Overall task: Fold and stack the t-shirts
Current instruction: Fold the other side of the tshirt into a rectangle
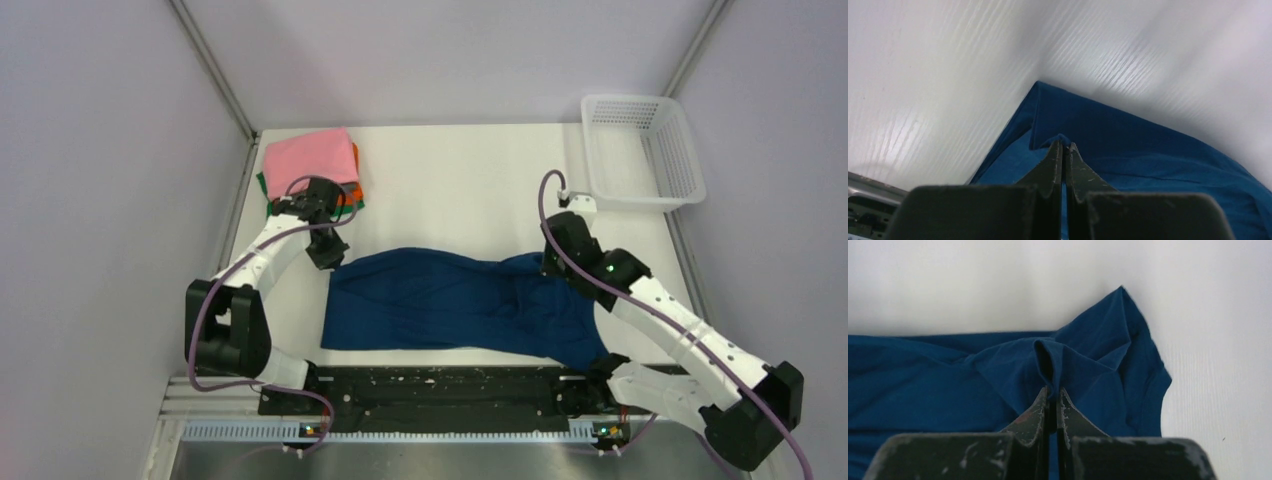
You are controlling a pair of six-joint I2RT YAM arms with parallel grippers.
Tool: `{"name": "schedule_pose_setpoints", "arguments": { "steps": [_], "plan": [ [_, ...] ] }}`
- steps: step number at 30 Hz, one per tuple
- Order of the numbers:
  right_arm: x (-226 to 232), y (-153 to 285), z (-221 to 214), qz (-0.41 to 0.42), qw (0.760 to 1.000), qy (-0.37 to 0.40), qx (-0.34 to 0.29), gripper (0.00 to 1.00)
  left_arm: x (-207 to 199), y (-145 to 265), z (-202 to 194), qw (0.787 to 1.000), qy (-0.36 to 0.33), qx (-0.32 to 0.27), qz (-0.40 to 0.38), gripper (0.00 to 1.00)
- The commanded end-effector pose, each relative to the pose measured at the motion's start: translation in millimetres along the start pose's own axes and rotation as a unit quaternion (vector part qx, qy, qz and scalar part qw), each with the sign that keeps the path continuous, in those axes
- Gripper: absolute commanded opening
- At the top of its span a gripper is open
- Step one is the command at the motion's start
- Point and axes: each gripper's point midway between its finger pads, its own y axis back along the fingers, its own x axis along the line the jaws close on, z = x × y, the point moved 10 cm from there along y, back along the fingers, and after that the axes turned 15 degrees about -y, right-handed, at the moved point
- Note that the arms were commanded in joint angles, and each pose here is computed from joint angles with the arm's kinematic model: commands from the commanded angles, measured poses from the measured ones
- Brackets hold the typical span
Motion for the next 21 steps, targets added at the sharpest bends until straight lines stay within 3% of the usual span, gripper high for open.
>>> {"name": "schedule_pose_setpoints", "arguments": {
  "steps": [1,4,6,11,12,15,16,18,21],
  "plan": [
    [-16.5,26.2,-35.3,-0.017,0.998,-0.008,0.062,0.0,10.5,7.1,-15.5,1.0,0.007,-0.019,-0.006,0.0],
    [-24.3,42.0,-72.1,-0.033,0.99,-0.017,0.132,0.01,20.4,3.9,-29.5,1.0,0.015,-0.015,0.014,0.0],
    [-33.2,51.2,-100.1,-0.059,0.982,-0.017,0.179,0.08,26.9,1.8,-38.0,0.999,0.021,-0.015,0.028,0.0],
    [-48.0,63.3,-138.0,-0.107,0.962,-0.024,0.25,0.48,40.5,-2.6,-51.5,0.997,0.027,-0.009,0.077,0.03],
    [-48.5,63.3,-137.0,-0.106,0.963,-0.024,0.244,0.56,42.9,-2.7,-52.7,0.995,0.031,-0.008,0.091,0.1],
    [-42.6,67.6,-120.3,-0.075,0.977,-0.036,0.198,0.66,45.4,1.8,-50.9,0.994,0.032,-0.012,0.103,0.46],
    [-39.0,70.4,-112.6,-0.054,0.981,-0.046,0.18,0.71,45.4,5.4,-48.5,0.994,0.035,-0.017,0.104,0.53],
    [-32.6,76.9,-96.7,0.001,0.988,-0.061,0.143,0.81,45.8,14.7,-42.2,0.993,0.045,-0.029,0.11,0.64],
    [-23.8,82.5,-80.4,0.071,0.99,-0.071,0.101,0.93,41.2,35.4,-33.1,0.995,0.048,-0.039,0.078,0.68]
  ]
}}
